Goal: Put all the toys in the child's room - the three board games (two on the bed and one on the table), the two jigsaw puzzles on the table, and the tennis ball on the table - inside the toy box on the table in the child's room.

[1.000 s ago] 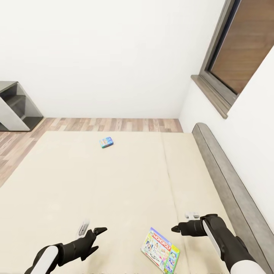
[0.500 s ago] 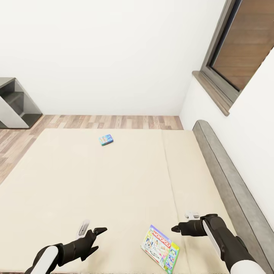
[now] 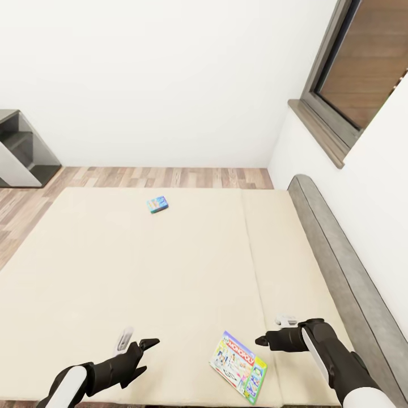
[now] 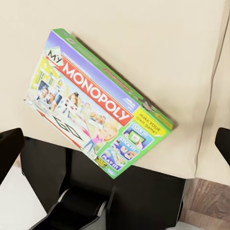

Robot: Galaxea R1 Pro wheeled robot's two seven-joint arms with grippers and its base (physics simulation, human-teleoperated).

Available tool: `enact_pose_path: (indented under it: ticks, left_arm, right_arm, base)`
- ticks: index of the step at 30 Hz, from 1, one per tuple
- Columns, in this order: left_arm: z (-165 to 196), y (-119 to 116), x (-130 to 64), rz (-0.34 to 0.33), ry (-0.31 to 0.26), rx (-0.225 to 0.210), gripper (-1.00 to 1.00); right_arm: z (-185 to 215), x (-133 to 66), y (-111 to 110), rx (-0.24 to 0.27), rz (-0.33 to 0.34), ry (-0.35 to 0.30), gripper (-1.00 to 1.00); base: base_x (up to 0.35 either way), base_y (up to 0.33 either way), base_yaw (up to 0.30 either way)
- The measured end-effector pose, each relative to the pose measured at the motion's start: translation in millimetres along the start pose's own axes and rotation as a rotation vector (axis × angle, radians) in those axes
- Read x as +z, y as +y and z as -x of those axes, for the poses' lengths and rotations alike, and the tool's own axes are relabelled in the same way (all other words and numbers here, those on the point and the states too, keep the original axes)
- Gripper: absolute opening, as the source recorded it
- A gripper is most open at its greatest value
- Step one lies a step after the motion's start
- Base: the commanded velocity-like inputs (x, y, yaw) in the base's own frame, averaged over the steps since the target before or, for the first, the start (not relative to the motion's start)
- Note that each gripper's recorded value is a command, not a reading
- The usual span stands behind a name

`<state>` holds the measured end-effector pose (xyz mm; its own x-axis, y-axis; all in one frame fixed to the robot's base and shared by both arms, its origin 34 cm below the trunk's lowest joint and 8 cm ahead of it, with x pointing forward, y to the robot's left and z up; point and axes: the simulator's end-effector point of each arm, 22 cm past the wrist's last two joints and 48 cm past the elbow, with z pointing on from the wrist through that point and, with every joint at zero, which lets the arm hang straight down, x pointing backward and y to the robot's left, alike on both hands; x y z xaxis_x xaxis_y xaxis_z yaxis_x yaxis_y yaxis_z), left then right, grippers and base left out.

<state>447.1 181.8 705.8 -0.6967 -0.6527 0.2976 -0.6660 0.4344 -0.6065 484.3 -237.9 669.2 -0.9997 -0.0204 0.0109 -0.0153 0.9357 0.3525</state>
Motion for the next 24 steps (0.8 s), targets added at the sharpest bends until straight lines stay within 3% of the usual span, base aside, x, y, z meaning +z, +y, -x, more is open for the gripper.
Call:
enact_pose_path:
  ticks: [24]
  left_arm:
    - [-4,13,6.1,0.020,0.015,-0.021,1.00]
  right_arm:
    - [-12,13.0,-6,0.015,-0.001,0.034,1.00]
  base:
    - [0.000,0.000,0.000]
